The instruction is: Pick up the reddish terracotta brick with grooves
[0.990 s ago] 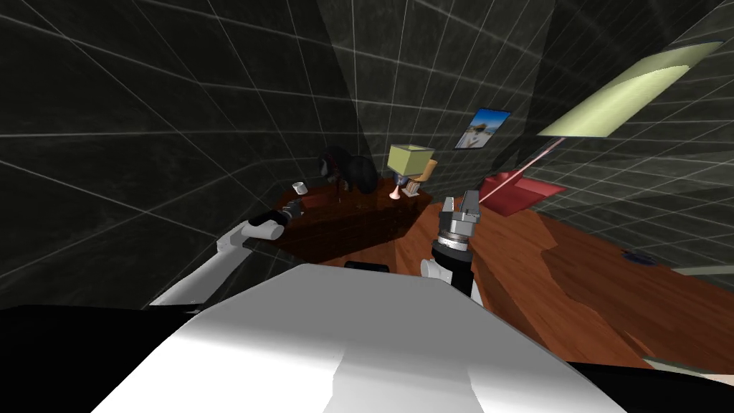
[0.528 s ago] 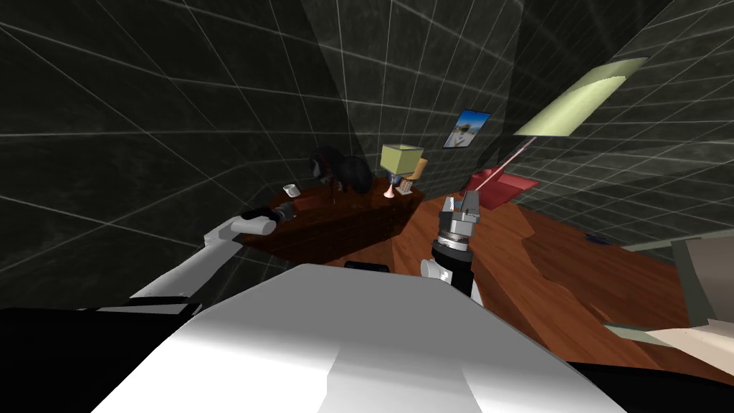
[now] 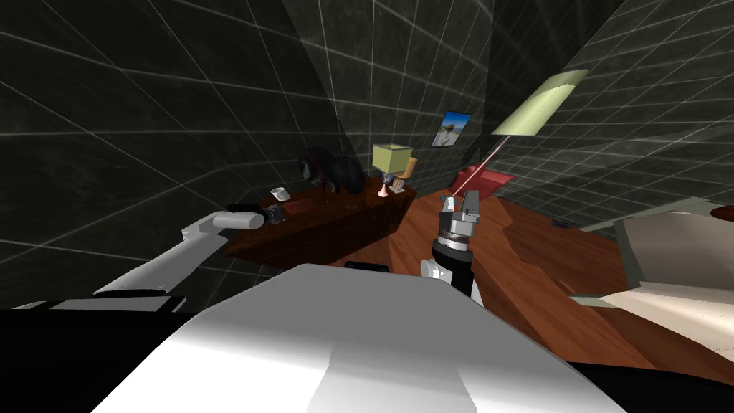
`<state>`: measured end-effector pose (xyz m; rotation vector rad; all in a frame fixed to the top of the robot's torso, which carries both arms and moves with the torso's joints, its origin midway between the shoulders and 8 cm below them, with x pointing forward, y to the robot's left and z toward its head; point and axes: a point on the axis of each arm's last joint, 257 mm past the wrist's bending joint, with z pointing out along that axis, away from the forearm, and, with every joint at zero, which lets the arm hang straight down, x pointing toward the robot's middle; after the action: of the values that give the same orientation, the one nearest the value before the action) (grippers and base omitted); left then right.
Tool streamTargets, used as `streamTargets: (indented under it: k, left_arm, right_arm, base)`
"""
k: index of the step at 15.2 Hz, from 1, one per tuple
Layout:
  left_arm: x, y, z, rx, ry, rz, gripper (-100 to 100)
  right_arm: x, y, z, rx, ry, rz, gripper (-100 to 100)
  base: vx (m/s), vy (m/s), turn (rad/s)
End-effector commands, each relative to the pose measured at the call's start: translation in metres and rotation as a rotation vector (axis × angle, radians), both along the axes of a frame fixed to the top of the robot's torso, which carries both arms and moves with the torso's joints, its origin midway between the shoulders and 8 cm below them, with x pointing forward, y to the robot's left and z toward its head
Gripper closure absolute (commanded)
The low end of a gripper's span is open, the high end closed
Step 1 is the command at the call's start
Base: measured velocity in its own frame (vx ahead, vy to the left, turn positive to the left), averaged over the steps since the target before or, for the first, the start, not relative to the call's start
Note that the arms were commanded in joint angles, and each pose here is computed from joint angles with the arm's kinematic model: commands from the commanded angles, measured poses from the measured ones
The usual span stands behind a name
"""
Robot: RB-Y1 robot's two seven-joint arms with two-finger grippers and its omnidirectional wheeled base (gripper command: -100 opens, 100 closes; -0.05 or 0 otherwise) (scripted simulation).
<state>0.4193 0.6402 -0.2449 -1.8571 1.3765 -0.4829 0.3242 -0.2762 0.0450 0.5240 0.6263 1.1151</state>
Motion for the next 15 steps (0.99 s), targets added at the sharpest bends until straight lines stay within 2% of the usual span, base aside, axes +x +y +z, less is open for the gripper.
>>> streamTargets:
  k: [1,2,3,5,6,9,10,12,13,15]
  left_arm:
    - [-0.013,0.015,-0.003,-0.023,0.045,0.047,-100]
    - [-0.015,0.015,-0.005,-0.025,0.056,0.051,-100]
    - [-0.023,0.034,0.004,-0.036,0.073,0.098,-100]
    - [-0.032,0.034,-0.004,-0.055,0.109,0.115,-100]
    - [-0.039,0.05,0.007,-0.065,0.124,0.158,-100]
    - [-0.048,0.05,-0.001,-0.089,0.158,0.178,-100]
    - [-0.06,0.065,0.006,-0.117,0.177,0.232,-100]
    - [-0.066,0.064,0.002,-0.125,0.202,0.24,-100]
    - [-0.074,0.073,0.01,-0.145,0.219,0.279,-100]
    - [-0.083,0.074,0.004,-0.165,0.244,0.299,-100]
  right_arm:
    - [0.0,0.0,0.0,0.0,0.0,0.0,0]
    - [0.0,0.0,0.0,0.0,0.0,0.0,0]
    - [0.0,0.0,0.0,0.0,0.0,0.0,0]
    - [0.0,0.0,0.0,0.0,0.0,0.0,0]
    - [0.0,0.0,0.0,0.0,0.0,0.0,0]
    - [0.0,0.0,0.0,0.0,0.0,0.0,0]
    - [0.0,0.0,0.0,0.0,0.0,0.0,0]
    - [0.0,0.0,0.0,0.0,0.0,0.0,0]
    - [0.0,0.0,0.0,0.0,0.0,0.0,0]
    - [0.0,0.0,0.0,0.0,0.0,0.0,0]
  base:
    - [0.012,-0.003,-0.253]
    - [0.009,0.003,-0.116]
    - [0.015,-0.002,-0.213]
    - [0.016,0.007,-0.15]
    - [0.021,0.001,-0.188]
    - [0.017,0.008,-0.105]
    - [0.015,0.001,-0.134]
    - [0.018,0.01,-0.177]
    - [0.027,0.011,-0.222]
    - [0.028,0.016,-0.132]
